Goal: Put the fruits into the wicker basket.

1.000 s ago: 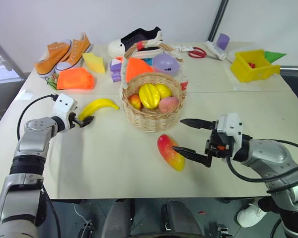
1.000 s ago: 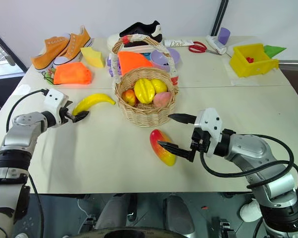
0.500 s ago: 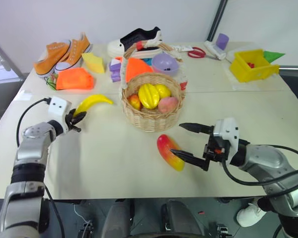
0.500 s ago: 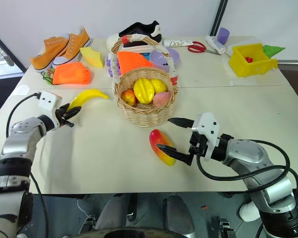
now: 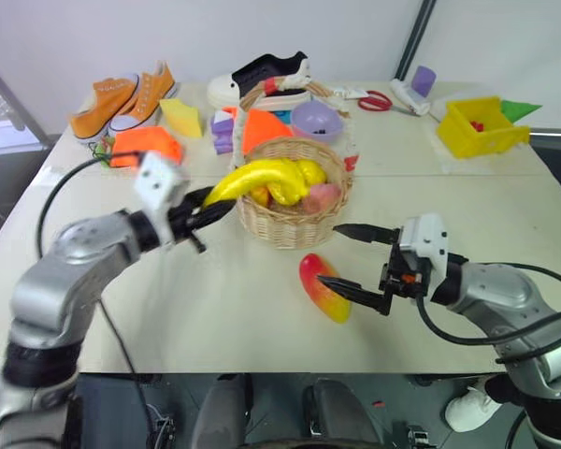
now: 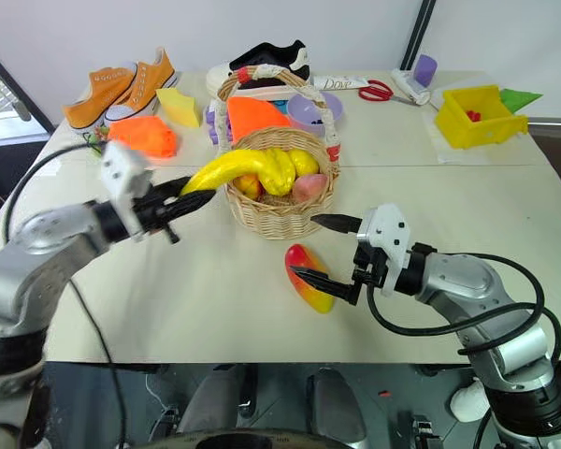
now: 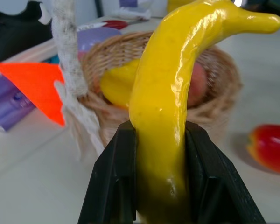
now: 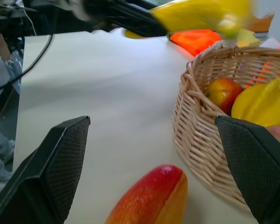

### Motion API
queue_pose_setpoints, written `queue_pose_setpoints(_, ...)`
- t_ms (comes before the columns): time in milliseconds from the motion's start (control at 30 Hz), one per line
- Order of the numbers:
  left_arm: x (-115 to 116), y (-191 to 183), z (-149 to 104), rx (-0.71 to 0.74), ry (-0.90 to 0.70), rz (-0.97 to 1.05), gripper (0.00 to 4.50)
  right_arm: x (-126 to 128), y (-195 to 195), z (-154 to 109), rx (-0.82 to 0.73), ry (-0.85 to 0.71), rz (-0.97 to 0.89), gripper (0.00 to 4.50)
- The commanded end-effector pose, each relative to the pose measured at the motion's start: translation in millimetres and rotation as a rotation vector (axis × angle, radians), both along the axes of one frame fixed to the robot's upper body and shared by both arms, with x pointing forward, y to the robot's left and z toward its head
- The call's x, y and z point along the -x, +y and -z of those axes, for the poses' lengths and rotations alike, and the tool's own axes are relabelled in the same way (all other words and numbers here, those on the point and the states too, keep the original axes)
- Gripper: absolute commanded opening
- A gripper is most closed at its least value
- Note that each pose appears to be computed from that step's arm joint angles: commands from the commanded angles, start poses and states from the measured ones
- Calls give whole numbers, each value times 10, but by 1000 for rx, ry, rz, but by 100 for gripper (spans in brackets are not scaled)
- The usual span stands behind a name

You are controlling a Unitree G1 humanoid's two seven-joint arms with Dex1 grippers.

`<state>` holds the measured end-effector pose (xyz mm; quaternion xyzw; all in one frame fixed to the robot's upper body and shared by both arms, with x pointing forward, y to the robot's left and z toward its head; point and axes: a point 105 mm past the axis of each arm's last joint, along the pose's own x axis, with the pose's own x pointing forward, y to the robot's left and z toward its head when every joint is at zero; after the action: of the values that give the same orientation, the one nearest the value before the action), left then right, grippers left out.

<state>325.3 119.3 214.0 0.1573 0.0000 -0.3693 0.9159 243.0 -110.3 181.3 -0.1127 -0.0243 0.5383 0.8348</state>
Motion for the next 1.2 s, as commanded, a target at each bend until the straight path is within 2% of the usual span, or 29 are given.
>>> queue_pose_setpoints(33,-221,-254,-60,-20,-24,-43,75,27,11,-61,-10,-37,1,450)
queue_pose_setpoints(133,-382,-425,-91,-62,-30,-45,75,49,20,-45,-14,-33,9,450)
queue_pose_setpoints(200,-420,-512,-75,-124,-48,-20,75,52,16,-47,-17,-35,20,450)
queue_pose_setpoints(333,-463,-600,-74,-146,-43,10,75,42,-12,-56,-16,-44,48,450)
queue_pose_setpoints(367,-466,-603,-84,-136,-39,15,155,41,-22,-58,-17,-44,56,450)
queue_pose_setpoints(433,-475,-585,-108,-137,-44,12,217,32,-46,-56,-17,-41,75,450)
queue_pose_setpoints(533,-465,-527,-202,-107,-54,8,364,20,-96,-17,-17,12,99,450)
queue_pose_setpoints(733,-251,-191,-406,42,-74,79,364,30,-96,107,2,122,107,450)
queue_pose_setpoints(867,-65,148,-341,56,-65,91,364,31,-75,227,58,140,132,450)
queue_pose_setpoints(967,190,478,-44,-40,-36,104,364,148,17,437,115,220,97,450)
queue_pose_setpoints(1100,493,568,301,-140,49,182,364,107,31,721,216,260,150,450)
queue_pose_setpoints(1200,593,551,390,-131,75,204,364,83,81,795,202,288,179,450)
